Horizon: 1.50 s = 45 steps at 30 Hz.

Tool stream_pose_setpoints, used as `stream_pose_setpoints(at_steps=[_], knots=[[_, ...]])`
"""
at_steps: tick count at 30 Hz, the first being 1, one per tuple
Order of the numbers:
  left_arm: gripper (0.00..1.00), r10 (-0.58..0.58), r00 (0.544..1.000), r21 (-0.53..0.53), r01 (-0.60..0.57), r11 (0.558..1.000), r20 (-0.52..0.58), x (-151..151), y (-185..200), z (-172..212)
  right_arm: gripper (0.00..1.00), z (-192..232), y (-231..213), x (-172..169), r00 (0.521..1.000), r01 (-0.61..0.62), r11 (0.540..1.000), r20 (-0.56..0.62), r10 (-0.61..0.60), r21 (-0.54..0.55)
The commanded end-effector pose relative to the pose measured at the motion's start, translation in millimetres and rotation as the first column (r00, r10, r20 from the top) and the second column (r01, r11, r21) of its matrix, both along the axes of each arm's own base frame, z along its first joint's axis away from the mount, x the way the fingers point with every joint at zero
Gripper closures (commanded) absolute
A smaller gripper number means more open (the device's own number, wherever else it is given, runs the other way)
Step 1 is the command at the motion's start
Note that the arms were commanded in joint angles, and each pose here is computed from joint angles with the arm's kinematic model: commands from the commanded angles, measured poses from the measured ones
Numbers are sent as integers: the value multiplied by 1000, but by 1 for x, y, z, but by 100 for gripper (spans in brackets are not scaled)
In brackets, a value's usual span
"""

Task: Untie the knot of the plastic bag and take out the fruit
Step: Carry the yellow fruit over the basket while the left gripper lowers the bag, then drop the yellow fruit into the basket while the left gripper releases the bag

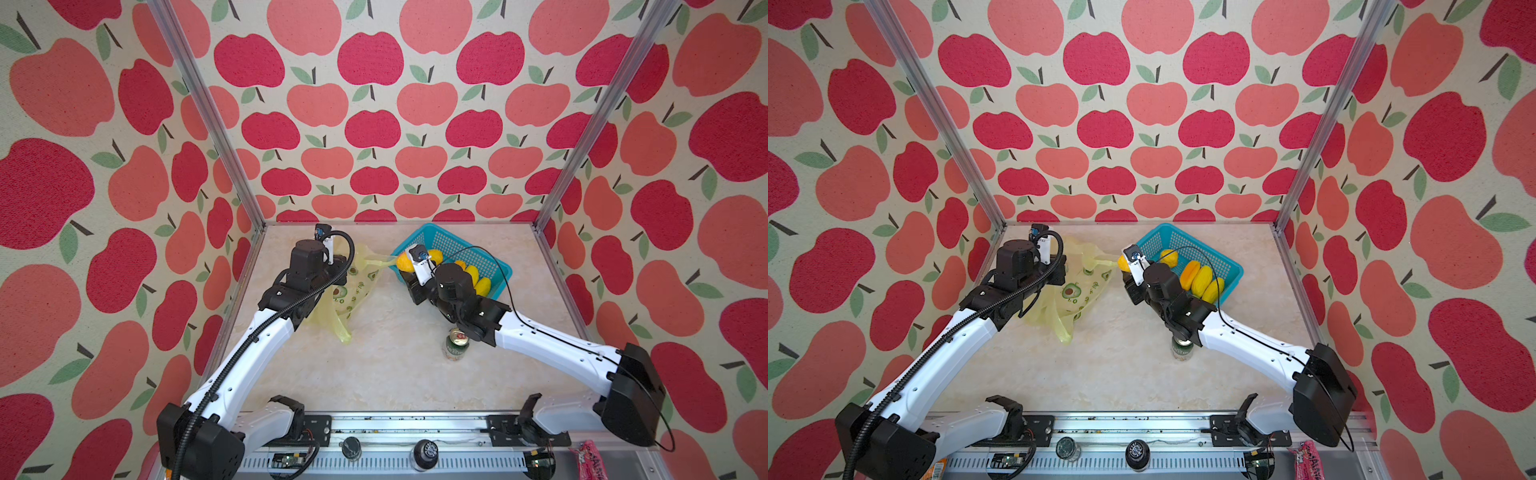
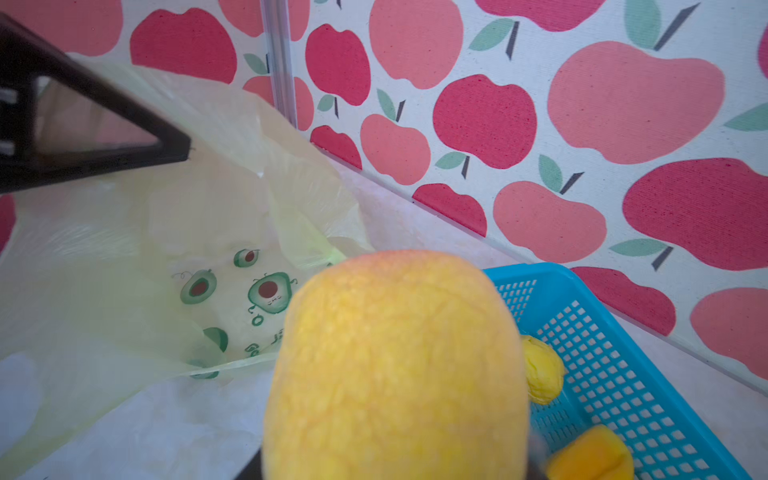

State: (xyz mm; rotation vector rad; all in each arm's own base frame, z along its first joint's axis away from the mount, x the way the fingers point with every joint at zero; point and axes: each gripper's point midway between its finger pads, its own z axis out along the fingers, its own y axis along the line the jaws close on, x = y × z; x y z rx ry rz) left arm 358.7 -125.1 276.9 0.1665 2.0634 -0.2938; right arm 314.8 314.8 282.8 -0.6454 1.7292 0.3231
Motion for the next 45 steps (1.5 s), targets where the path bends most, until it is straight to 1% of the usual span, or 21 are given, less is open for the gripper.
stream_pose_setpoints(at_steps=[1,4,6,7,10,13,20,23,27,30,35,38,43,45], knots=[[100,56,998,-21,-56,998,-23,8,10,-4,76,-34,-38,27,983,147,989,-103,-150,-33],[100,87,995,-36,-89,995,-48,14,18,-11,78,-59,-60,51,945,240,969,-213,-247,-56],[100,101,993,-48,-105,993,-66,18,23,-17,82,-77,-73,64,911,296,950,-272,-311,-95],[100,107,991,-56,-112,992,-75,20,25,-19,82,-86,-77,70,895,314,943,-297,-333,-112],[100,120,988,-72,-128,989,-100,24,30,-25,82,-113,-84,82,850,337,929,-374,-370,-154],[100,116,987,-86,-126,988,-111,27,30,-27,83,-134,-84,90,810,331,925,-446,-381,-189],[100,109,988,-92,-119,989,-113,30,29,-30,84,-167,-76,99,755,293,921,-529,-388,-256],[100,97,988,-96,-109,989,-121,32,26,-32,85,-178,-76,101,728,288,913,-553,-405,-289],[100,83,987,-100,-97,990,-135,33,23,-34,87,-190,-88,107,690,317,892,-568,-450,-321],[100,81,988,-104,-95,990,-131,31,23,-32,86,-192,-103,113,670,355,876,-565,-482,-326],[100,74,989,-110,-88,990,-125,29,22,-30,80,-200,-122,122,628,389,865,-596,-500,-316],[100,66,990,-114,-81,990,-127,29,21,-30,69,-210,-126,126,599,386,869,-632,-492,-311],[100,64,990,-117,-79,990,-123,27,21,-28,56,-223,-119,131,579,347,879,-663,-475,-328],[100,64,991,-116,-78,990,-120,26,21,-27,44,-227,-116,132,570,335,883,-675,-468,-329]])
